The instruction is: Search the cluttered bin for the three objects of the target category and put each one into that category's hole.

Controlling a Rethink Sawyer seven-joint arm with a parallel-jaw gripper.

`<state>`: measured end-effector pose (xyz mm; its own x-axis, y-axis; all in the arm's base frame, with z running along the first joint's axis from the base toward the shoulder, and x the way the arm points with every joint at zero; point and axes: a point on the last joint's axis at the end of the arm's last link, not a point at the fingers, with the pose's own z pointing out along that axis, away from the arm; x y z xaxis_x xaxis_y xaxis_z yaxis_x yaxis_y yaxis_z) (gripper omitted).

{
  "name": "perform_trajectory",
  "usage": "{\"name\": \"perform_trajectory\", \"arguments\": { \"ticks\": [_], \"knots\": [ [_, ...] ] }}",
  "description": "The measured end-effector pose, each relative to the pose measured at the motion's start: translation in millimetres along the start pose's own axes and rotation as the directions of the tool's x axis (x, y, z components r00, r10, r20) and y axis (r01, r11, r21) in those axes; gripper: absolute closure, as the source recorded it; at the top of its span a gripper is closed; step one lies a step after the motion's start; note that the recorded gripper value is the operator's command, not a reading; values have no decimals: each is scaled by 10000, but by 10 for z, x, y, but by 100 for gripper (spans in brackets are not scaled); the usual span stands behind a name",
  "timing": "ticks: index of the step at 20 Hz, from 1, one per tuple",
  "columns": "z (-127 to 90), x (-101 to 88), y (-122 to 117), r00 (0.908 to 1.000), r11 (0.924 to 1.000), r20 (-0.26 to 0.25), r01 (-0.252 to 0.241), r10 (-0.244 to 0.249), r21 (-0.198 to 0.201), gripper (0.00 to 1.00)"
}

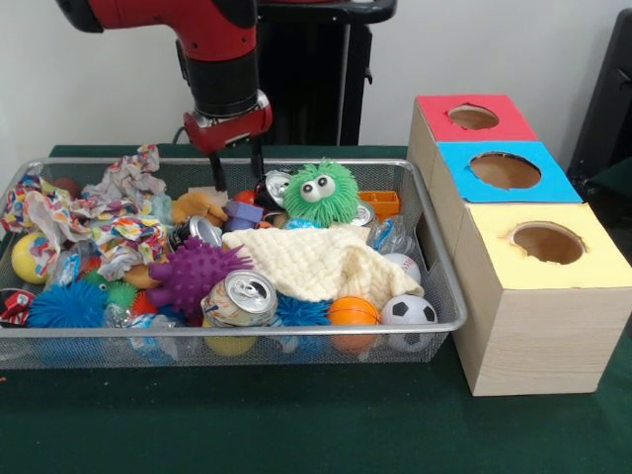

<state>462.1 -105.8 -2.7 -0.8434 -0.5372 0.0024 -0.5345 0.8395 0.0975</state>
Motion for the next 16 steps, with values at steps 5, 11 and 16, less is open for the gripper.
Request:
{"name": "perform_trajectory", "arguments": {
  "ticks": [5,11,16],
  "knots": [
    [-102,3,-77,9999,9994,23,111,-112,336,0],
    [-310,-23,-211,9998,9960,110,131,-141,883,0],
    [-425,-42,-286,9997,9928,166,135,-156,1187,0]
  ]
}}
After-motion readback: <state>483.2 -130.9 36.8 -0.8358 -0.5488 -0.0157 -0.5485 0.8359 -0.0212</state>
